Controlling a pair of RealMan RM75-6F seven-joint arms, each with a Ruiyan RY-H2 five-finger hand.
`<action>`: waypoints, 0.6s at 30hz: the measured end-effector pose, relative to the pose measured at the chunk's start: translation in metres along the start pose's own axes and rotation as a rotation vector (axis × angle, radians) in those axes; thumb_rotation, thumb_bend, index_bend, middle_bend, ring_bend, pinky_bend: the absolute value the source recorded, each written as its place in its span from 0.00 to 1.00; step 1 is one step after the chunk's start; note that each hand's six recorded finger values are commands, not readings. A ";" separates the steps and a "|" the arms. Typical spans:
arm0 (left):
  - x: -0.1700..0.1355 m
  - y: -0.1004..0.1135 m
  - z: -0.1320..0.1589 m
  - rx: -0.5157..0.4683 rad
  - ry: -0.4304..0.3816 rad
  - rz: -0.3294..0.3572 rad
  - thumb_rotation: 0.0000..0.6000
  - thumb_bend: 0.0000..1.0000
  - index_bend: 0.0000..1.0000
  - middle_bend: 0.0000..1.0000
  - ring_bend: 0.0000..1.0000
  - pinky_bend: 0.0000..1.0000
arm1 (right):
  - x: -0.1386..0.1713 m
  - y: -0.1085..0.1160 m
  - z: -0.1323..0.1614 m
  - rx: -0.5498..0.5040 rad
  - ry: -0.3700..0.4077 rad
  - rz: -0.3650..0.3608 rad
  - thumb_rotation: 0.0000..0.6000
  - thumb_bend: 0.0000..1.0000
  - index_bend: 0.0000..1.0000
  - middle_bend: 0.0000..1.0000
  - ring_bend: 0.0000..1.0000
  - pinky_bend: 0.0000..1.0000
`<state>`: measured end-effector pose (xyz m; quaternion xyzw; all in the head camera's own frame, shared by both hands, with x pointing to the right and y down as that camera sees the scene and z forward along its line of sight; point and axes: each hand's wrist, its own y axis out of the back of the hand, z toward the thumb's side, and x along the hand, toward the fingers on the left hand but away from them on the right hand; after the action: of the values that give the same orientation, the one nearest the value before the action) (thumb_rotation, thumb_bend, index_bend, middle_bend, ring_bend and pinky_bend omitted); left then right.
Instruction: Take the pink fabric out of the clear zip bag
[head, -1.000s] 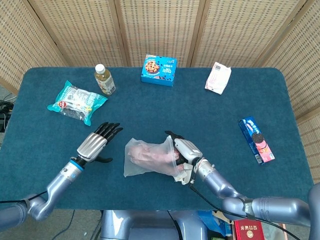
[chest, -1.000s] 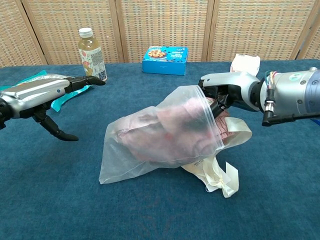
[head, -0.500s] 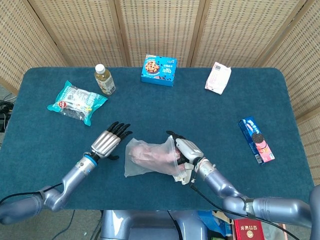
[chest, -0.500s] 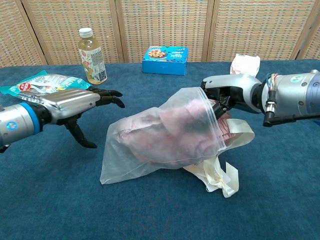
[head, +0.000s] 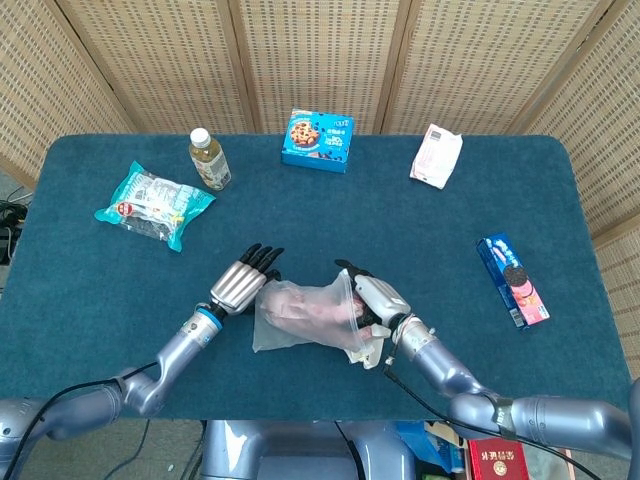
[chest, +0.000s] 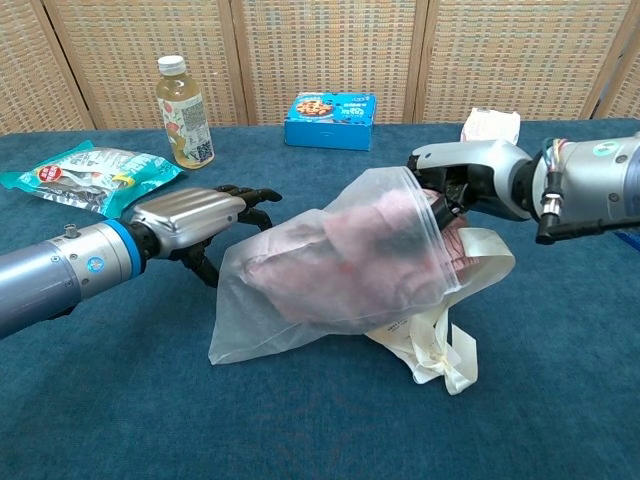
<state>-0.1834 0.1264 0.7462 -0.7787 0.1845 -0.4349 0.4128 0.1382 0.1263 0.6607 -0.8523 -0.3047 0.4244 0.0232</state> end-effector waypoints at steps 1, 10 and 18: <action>0.000 0.000 0.000 -0.001 0.002 0.001 1.00 0.42 0.44 0.00 0.00 0.00 | 0.000 0.000 0.000 0.000 0.000 -0.001 1.00 0.55 0.73 0.00 0.00 0.00; -0.001 0.002 -0.003 0.007 0.020 0.024 1.00 0.47 0.65 0.00 0.00 0.00 | 0.001 0.001 -0.001 0.003 -0.003 -0.003 1.00 0.55 0.73 0.00 0.00 0.00; -0.004 0.004 -0.008 0.004 0.035 0.032 1.00 0.48 0.67 0.00 0.00 0.00 | 0.000 0.002 -0.004 0.004 -0.010 -0.006 1.00 0.55 0.73 0.00 0.00 0.00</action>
<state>-0.1921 0.1223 0.7436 -0.7670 0.2034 -0.4421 0.4183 0.1422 0.1260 0.6625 -0.8491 -0.3066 0.4294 0.0248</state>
